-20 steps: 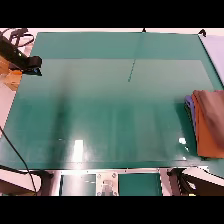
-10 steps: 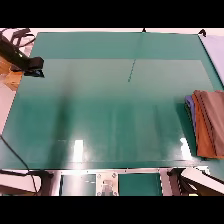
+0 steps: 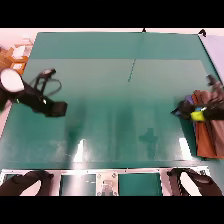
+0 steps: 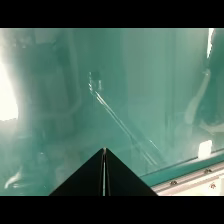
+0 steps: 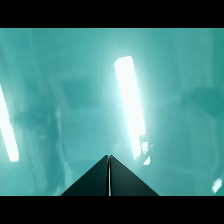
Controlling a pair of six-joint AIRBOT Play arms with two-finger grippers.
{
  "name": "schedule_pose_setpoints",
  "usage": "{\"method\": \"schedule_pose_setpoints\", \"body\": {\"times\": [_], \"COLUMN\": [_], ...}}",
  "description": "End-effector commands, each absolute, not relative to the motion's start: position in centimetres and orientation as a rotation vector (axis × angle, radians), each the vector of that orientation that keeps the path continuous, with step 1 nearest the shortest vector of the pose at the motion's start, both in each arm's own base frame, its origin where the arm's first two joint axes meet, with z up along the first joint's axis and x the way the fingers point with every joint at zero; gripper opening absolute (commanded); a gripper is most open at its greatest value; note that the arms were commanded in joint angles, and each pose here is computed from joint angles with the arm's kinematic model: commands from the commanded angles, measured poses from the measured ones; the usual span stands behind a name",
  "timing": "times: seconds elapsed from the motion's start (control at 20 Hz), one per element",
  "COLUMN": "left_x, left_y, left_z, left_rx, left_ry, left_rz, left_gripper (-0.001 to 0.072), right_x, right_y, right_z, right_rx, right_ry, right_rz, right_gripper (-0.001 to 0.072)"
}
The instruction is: Fold the shirts.
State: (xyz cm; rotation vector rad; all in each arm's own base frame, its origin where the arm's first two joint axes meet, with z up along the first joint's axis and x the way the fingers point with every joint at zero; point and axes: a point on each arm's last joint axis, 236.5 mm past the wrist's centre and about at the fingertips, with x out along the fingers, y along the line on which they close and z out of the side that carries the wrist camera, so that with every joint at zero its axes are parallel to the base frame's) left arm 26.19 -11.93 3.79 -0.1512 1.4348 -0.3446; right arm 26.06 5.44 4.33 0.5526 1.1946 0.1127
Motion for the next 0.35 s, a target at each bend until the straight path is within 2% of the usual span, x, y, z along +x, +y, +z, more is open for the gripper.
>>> {"method": "schedule_pose_setpoints", "body": {"times": [0.0,0.3], "left_x": [23.3,23.3], "left_y": [-12.7,-12.8], "left_z": [1.8,1.9], "left_rx": [-0.173,-0.182], "left_ry": [1.456,1.459], "left_rz": [-0.350,-0.349], "left_gripper": [0.0025,0.0025], "right_x": [23.6,23.0], "right_y": [10.4,11.5], "right_z": [1.9,1.8], "right_rx": [0.502,0.472], "right_ry": [1.216,1.235], "right_rz": [0.249,0.290], "right_gripper": [0.0016,0.0016]}}
